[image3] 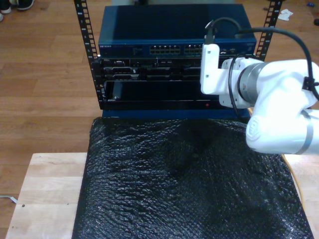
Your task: Grab the cable and plug it in
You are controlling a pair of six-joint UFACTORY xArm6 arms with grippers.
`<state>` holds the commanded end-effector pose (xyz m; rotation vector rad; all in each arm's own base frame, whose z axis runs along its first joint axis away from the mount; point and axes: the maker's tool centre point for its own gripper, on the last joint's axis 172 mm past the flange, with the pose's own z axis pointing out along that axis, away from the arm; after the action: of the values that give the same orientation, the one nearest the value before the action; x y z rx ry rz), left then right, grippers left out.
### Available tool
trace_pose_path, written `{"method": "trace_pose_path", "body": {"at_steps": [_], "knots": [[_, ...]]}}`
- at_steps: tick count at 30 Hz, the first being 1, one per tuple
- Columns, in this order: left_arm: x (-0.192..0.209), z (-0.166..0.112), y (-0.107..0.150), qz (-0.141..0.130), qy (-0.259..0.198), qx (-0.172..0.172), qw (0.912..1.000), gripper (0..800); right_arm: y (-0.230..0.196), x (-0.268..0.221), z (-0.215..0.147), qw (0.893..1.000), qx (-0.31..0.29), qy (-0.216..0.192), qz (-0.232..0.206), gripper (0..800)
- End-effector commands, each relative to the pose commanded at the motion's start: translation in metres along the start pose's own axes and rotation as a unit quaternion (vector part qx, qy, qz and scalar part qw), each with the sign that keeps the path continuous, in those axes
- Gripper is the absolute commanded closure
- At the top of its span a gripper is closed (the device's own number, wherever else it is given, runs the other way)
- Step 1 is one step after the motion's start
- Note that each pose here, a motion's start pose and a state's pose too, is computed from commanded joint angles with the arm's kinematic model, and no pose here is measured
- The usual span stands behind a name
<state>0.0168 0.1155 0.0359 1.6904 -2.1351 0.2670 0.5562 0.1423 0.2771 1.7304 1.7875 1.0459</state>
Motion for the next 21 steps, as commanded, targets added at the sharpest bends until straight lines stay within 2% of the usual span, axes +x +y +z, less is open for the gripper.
{"method": "trace_pose_path", "body": {"at_steps": [5,12,18,21], "knots": [[0.0,0.0,0.0,0.0,0.0,0.001,1.0,0,0.021,-0.005,0.007,0.999,-0.042,-0.008,-0.002,800],[0.0,0.0,0.0,0.0,0.0,0.001,1.0,0,0.038,0.0,0.013,0.998,-0.055,-0.006,-0.007,800],[0.0,0.0,0.0,0.0,0.0,0.0,1.0,1,0.049,0.004,0.018,0.993,-0.105,-0.008,-0.05,800],[0.0,0.0,0.0,0.0,0.0,0.0,1.0,1,0.039,0.004,0.019,0.993,-0.104,-0.008,-0.058,800]]}}
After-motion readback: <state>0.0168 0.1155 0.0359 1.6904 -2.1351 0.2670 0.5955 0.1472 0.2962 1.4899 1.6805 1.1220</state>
